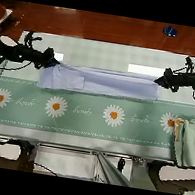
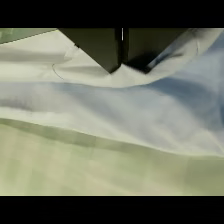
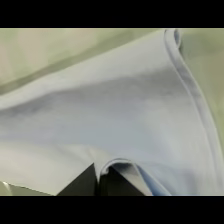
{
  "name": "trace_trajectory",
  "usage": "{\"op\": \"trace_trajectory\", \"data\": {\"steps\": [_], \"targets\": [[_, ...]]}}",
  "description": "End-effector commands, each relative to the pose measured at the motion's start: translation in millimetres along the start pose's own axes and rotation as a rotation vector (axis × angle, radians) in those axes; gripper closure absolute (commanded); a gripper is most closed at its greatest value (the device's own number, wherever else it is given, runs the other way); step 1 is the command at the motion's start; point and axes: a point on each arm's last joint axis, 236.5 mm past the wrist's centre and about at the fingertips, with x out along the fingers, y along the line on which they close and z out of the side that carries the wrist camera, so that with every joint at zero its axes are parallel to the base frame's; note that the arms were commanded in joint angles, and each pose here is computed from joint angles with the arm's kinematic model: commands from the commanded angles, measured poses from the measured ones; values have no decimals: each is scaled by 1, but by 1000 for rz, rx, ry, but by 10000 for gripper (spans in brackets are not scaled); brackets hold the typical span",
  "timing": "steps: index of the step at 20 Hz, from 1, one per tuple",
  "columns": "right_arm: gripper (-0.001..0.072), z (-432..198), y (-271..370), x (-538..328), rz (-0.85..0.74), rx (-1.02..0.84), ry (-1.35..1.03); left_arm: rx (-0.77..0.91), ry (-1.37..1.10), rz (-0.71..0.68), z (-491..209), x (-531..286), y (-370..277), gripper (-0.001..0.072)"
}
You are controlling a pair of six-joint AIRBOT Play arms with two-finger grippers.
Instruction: Fold the shirts.
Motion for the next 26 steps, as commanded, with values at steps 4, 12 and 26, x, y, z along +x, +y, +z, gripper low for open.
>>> {"op": "trace_trajectory", "data": {"steps": [4,12,26], "targets": [[298,15,-1,24,66,44,-11,31,84,22,-4,24,11,199],[298,22,-77,-79,-35,107,-51,-32,-70,398,12,-140,117,199],[297,-7,-51,34,49,114,89,105,-216,137,-78,-72,8,199]]}}
